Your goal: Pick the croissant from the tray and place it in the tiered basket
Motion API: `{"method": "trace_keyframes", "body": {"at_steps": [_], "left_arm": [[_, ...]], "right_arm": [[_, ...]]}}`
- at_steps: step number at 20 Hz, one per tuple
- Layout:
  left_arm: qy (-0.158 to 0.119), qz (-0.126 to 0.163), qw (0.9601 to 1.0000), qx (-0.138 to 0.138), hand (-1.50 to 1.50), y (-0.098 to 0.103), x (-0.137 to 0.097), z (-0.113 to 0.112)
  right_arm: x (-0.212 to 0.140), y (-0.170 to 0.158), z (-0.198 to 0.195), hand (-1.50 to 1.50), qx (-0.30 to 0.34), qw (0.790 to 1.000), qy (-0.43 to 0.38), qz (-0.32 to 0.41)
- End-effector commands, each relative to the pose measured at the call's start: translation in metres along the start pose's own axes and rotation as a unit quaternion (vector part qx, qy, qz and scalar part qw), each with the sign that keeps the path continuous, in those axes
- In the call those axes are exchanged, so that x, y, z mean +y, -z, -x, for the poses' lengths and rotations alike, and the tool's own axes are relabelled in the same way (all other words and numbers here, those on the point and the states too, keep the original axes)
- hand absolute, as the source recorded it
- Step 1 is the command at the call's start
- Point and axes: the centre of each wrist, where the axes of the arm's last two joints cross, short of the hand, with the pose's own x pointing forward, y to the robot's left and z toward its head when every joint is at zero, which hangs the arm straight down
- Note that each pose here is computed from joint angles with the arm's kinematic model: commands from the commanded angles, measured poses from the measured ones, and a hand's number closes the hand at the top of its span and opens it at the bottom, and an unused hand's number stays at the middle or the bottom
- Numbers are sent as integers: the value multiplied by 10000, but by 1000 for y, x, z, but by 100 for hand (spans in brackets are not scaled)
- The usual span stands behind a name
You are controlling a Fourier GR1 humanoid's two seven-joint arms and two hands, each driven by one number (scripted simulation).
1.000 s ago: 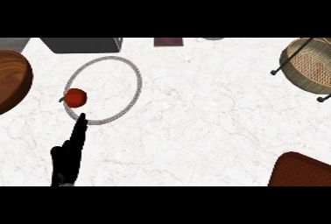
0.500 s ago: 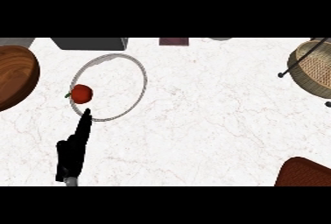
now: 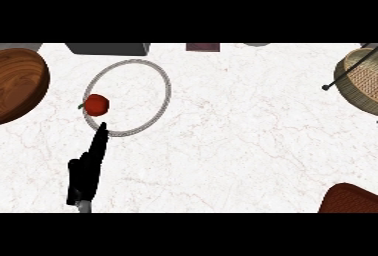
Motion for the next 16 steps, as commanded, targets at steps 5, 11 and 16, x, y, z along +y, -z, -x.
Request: {"method": "trace_keyframes", "body": {"at_steps": [5, 11, 16], "left_arm": [[65, -8, 9996, 268, 0, 3, -7, 8], [41, -35, 9995, 302, 0, 4, -6, 7], [67, -3, 9994, 343, 0, -3, 4, 12]], "right_arm": [[53, 27, -9, 150, -145, 9990, -209, -369], [101, 34, -1, 150, 186, 9985, -379, -354], [117, 34, 30, 150, 298, 9985, -30, -449]]}}
